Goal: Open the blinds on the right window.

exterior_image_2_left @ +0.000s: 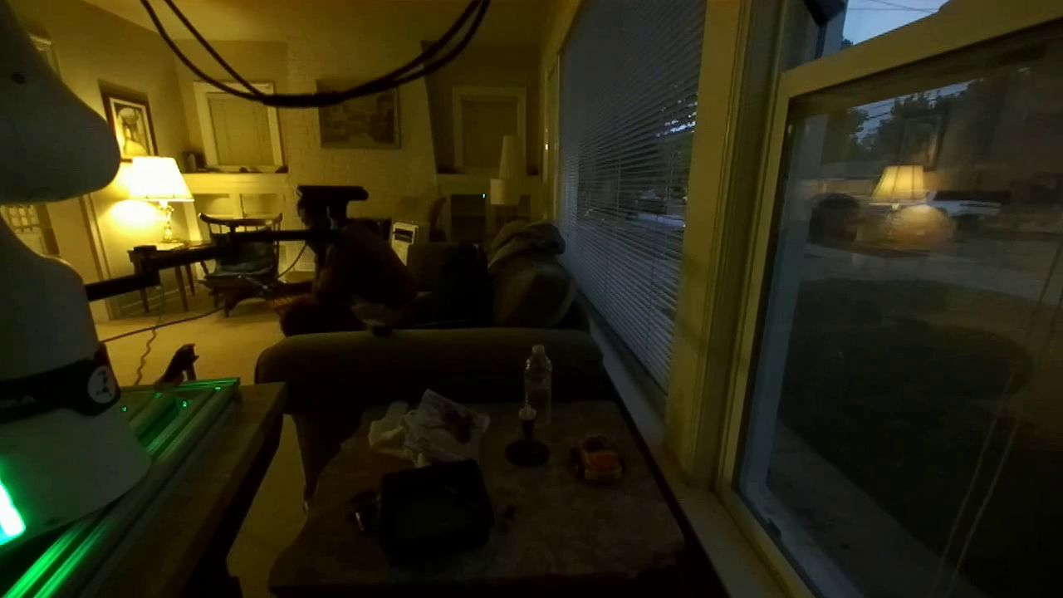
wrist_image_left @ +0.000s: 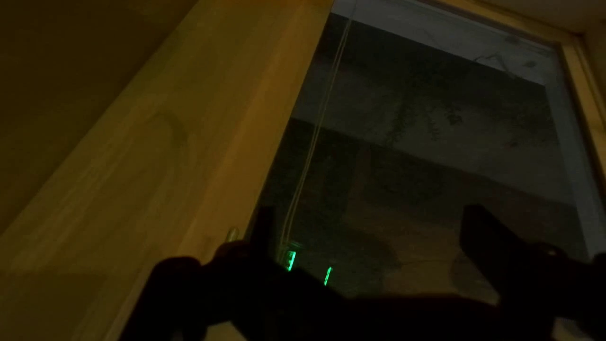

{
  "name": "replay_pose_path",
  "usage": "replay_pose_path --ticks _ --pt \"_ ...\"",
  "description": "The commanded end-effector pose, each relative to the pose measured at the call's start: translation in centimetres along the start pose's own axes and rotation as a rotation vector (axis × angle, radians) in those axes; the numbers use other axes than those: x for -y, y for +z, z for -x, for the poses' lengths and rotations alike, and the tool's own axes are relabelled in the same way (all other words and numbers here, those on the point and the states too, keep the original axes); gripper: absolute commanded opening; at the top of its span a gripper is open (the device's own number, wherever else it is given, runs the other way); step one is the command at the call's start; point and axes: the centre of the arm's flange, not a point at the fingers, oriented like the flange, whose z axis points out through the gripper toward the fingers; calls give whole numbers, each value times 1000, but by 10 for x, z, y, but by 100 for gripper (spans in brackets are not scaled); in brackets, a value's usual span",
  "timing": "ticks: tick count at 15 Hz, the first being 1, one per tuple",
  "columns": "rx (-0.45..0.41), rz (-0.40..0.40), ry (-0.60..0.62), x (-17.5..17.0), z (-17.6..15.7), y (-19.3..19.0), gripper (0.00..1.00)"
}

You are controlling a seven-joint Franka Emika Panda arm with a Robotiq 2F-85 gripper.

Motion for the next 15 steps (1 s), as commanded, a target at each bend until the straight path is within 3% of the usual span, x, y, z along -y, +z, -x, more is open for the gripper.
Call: replay_pose_path --ticks 1,3,10,12,13,15 --pt "24 26 -1 5 -26 -60 100" --pt "25 38 2 6 -37 -90 100" --pt "181 -125 59 30 -59 -168 100" --pt "246 -147 64 40 -61 -178 100" --pt "207 -117 35 34 -50 -165 100" --pt "211 -119 33 36 -52 -169 100"
